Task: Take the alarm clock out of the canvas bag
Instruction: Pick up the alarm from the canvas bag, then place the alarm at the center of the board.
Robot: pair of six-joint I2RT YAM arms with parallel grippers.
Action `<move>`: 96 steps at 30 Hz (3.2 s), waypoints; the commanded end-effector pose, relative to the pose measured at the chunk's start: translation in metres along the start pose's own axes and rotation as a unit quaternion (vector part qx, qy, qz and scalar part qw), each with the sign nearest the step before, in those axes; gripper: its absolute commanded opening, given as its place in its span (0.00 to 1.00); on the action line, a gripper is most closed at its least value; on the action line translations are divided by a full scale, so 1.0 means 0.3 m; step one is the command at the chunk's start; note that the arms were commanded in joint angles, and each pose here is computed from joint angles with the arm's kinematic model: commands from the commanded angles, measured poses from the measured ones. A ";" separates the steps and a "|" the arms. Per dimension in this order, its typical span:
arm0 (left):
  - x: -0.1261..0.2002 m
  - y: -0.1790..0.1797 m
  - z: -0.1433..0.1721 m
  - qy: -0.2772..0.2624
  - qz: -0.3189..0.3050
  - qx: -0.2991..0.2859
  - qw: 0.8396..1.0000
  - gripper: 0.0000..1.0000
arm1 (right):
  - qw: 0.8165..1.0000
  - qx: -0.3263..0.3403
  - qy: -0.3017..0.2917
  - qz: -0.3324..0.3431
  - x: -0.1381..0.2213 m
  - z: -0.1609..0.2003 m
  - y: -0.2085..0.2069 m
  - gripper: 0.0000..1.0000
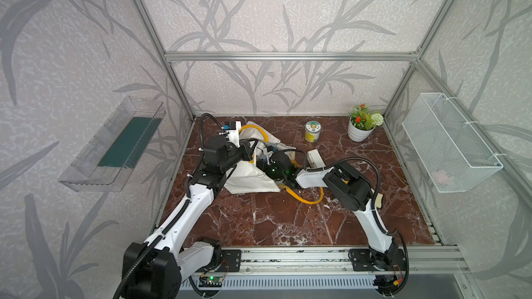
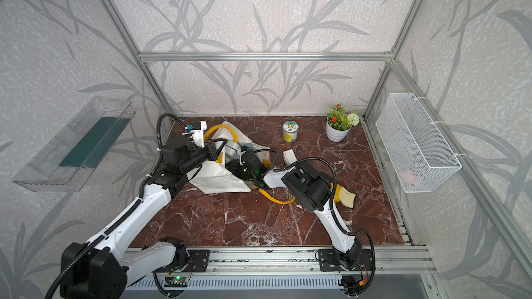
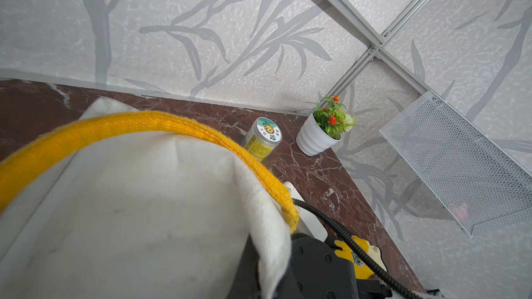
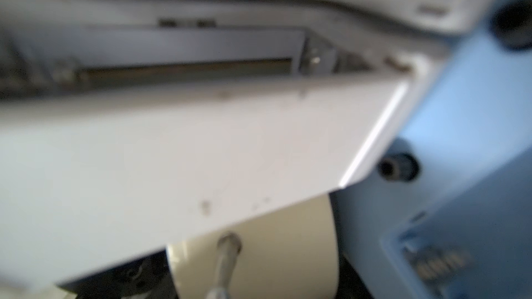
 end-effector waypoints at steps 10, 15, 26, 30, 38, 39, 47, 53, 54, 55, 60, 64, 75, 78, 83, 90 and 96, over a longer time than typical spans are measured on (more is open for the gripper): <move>0.132 0.044 -0.147 -0.011 -0.094 -0.148 0.984 0.00 | 0.993 0.099 -0.024 -0.055 0.205 -0.008 0.268 0.30; 0.143 0.069 -0.151 -0.004 -0.117 -0.169 0.979 0.00 | 0.992 0.121 -0.013 -0.041 0.255 0.018 0.283 0.29; 0.201 0.120 -0.172 0.003 -0.165 -0.198 0.966 0.00 | 0.985 0.170 0.001 -0.004 0.367 0.047 0.313 0.29; 0.232 0.133 -0.177 -0.005 -0.191 -0.199 0.961 0.00 | 0.983 0.181 0.017 -0.002 0.382 0.058 0.321 0.29; 0.248 0.135 -0.177 -0.005 -0.193 -0.195 0.962 0.00 | 0.973 0.227 0.044 -0.003 0.428 0.082 0.339 0.29; 0.248 0.134 -0.180 -0.007 -0.193 -0.194 0.962 0.00 | 0.971 0.235 0.047 -0.005 0.436 0.086 0.344 0.29; 0.243 0.152 -0.192 -0.006 -0.205 -0.198 0.958 0.00 | 0.954 0.289 0.069 -0.031 0.536 0.114 0.394 0.29; 0.248 0.160 -0.187 0.000 -0.211 -0.206 0.956 0.00 | 0.941 0.329 0.072 -0.043 0.618 0.138 0.421 0.29; 0.249 0.161 -0.186 0.000 -0.211 -0.207 0.955 0.00 | 0.939 0.333 0.073 -0.042 0.634 0.138 0.420 0.30; 0.250 0.158 -0.186 -0.001 -0.211 -0.207 0.955 0.00 | 0.938 0.336 0.071 -0.044 0.651 0.135 0.425 0.30; 0.257 0.164 -0.180 0.001 -0.215 -0.206 0.955 0.00 | 0.939 0.336 0.046 -0.059 0.755 0.091 0.439 0.30; 0.266 0.167 -0.171 0.003 -0.218 -0.206 0.954 0.00 | 0.937 0.342 0.017 -0.066 0.835 0.056 0.451 0.30; 0.289 0.168 -0.155 0.001 -0.225 -0.200 0.954 0.00 | 0.950 0.307 -0.052 0.042 0.937 -0.091 0.303 0.30; 0.290 0.170 -0.151 0.001 -0.225 -0.197 0.954 0.00 | 0.951 0.296 -0.037 0.081 0.922 -0.101 0.250 0.29; 0.296 0.169 -0.158 -0.002 -0.228 -0.198 0.953 0.00 | 0.953 0.273 -0.014 0.129 0.890 -0.112 0.167 0.30; 0.297 0.167 -0.153 -0.002 -0.227 -0.192 0.955 0.00 | 0.957 0.234 0.043 0.166 0.819 -0.113 0.076 0.30; 0.301 0.164 -0.154 -0.003 -0.227 -0.193 0.955 0.00 | 0.955 0.215 0.079 0.189 0.760 -0.125 0.012 0.30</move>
Point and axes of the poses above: each gripper's point midway between its finger pads, its own x axis back along the fingers, its own y axis along the line the jaws close on, z = x × y, the point moved 3 cm from there along x, back along the fingers, and after that the axes turned 14 degrees about -x, right-handed, at the moved point
